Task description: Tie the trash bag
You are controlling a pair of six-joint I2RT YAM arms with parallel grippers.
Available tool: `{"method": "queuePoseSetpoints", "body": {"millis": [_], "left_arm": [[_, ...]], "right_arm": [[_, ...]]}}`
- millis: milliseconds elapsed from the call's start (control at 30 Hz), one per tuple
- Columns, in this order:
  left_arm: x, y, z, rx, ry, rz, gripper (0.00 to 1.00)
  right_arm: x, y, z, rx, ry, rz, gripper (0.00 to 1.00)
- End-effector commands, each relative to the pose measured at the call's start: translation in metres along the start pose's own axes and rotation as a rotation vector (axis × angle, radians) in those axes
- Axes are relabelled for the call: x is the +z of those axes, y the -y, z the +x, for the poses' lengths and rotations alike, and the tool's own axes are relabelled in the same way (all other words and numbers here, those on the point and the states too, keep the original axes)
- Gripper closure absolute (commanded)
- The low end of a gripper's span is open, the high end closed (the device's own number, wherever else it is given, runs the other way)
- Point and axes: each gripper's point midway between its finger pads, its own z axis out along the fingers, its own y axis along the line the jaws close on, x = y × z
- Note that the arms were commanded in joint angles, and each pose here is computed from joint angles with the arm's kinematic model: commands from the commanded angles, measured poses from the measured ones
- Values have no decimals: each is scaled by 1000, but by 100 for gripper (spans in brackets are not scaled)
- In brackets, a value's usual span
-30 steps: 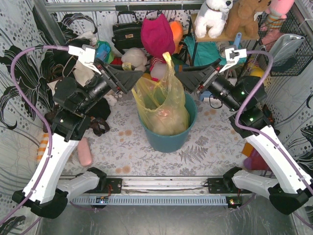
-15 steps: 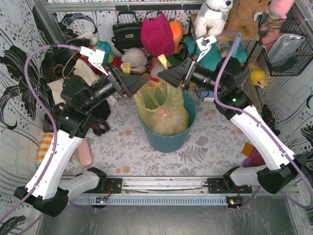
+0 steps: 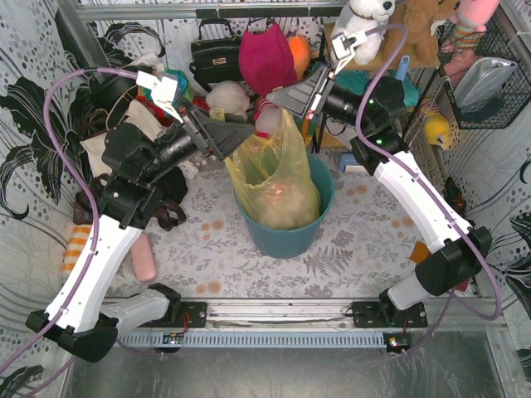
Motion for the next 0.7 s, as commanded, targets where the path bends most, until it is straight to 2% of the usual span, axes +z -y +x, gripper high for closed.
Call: {"method": "queuePoseSetpoints", "body": {"millis": [0, 100, 200, 367, 533, 600, 667], "left_arm": [[4, 33, -50, 120, 102, 71, 34], [5, 46, -72, 167, 145, 88, 34], [6, 43, -76, 165, 164, 66, 34], [5, 34, -57, 117, 147, 81, 34], [4, 12, -22, 52, 52, 38, 34], [1, 6, -14, 53, 21, 2, 37], [-2, 1, -12, 77, 0, -30, 45]], "right_arm": [[-11, -111, -50, -150, 77, -281, 80], [-23, -136, -64, -236, 131, -268, 78], [-39, -140, -65, -276, 189, -198, 77], [-66, -95, -42, -243, 240, 20, 76], [-87, -44, -8, -167, 232, 196, 78], [-92, -34, 1, -156, 222, 226, 81], [-94, -32, 2, -163, 222, 244, 85]]}}
